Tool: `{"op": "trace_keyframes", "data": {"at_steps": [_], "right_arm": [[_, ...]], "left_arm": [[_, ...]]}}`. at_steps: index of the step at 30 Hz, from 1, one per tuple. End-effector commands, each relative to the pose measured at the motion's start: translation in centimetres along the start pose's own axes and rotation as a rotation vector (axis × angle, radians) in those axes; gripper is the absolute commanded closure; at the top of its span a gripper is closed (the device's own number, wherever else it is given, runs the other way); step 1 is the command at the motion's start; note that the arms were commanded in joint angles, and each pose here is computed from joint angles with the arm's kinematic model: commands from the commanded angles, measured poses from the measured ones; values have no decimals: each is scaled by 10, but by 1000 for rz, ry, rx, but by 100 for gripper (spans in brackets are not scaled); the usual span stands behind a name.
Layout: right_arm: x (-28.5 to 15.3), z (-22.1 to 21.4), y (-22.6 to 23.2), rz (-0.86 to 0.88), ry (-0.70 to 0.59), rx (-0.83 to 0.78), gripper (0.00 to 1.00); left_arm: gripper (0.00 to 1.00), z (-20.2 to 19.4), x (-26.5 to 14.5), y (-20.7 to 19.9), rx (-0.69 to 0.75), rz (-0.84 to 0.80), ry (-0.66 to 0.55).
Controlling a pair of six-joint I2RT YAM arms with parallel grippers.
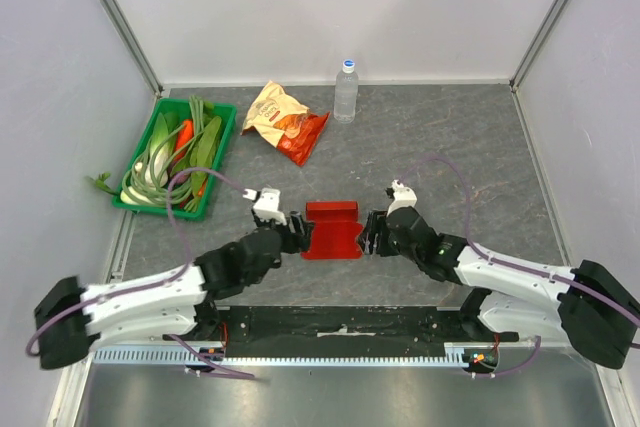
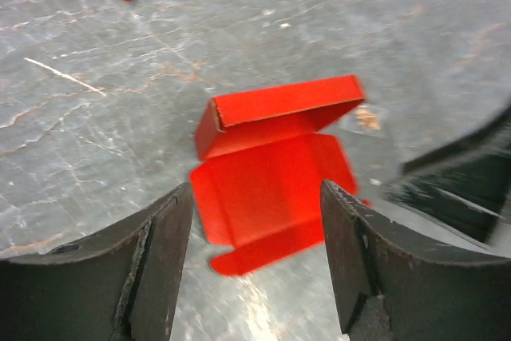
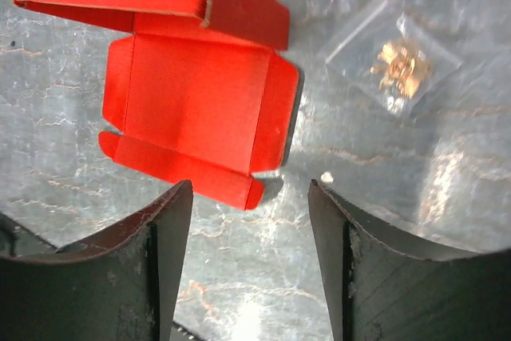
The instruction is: Fold the paper box
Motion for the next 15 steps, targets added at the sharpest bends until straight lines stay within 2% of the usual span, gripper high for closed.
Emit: {"op": "trace_keyframes", "data": {"at_steps": [1,5,10,13,15], "right_arm": [[-5,-25,17,91,155,262,35],[9,-34,12,53,171,285,40],[26,-42,4,10,146,280,44],[35,-43,0,-10,140,257,55],[39,-43,5,1,156,241,68]], "left_arm": [[31,-19,-52,-1,-46,-191,247],[31,-14,-76,-23,-104,-388,292],[33,-20,-80,-34,-92,-455,343],[37,-24,-75,-42,-30,-462,389],[40,-26,-70,-45,18,-451,405]]}}
Point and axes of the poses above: each gripper's point midway between its finger pads, its own x axis out along the fingers, its own y axis along the line the jaws close on, z = x × y, the point moved 3 cm from there along -x, back along the fingers, and after that the axes turned 10 degrees about -x, right-handed, at the moved point
